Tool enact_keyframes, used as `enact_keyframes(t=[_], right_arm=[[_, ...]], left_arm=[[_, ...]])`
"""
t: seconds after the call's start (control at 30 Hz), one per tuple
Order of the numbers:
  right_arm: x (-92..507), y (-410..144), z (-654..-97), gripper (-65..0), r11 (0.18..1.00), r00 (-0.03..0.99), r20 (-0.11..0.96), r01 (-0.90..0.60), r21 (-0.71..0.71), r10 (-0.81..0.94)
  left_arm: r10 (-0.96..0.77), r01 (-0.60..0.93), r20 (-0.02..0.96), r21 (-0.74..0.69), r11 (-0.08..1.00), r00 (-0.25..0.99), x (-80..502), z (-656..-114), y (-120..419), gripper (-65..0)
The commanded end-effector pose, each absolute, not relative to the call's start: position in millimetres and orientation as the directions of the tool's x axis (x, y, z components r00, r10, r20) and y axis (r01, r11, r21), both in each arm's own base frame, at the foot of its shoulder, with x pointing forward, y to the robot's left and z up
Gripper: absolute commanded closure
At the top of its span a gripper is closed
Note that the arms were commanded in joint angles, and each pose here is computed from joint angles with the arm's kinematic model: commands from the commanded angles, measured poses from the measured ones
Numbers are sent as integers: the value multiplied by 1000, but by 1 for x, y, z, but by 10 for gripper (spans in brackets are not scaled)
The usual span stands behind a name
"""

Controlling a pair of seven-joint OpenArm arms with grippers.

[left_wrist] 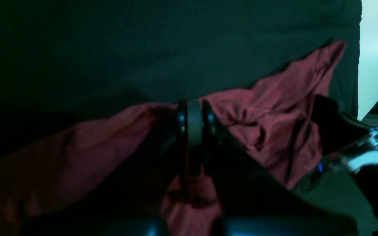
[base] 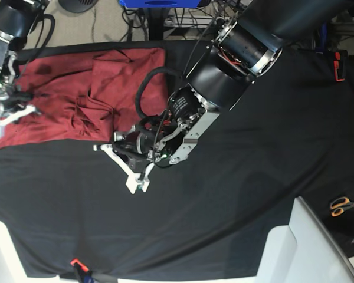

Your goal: Fold the T-shirt properly

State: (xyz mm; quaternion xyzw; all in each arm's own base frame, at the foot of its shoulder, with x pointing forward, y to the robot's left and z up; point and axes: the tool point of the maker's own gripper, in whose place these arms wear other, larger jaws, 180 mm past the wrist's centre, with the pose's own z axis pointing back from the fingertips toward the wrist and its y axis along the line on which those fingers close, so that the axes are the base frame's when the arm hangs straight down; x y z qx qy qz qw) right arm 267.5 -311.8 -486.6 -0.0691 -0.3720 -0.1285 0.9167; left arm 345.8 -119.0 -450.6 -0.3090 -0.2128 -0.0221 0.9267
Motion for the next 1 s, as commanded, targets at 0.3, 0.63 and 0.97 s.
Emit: enact_keyframes(t=[0.3, 0.63, 0.97], right_arm=[[302, -244, -428, 0, 992, 593, 797, -17, -128, 113], [288, -113, -435, 0, 871, 537, 734, -469, -149, 415], [276, -59, -446, 0, 810, 542, 686, -574, -121, 486]], left_arm=[[186, 221, 494, -653, 725, 849, 386, -387, -134, 0], [301, 55, 530, -555, 830, 793, 354, -425, 40, 0], [322, -107, 580, -374, 921, 748, 274, -429, 193, 0]])
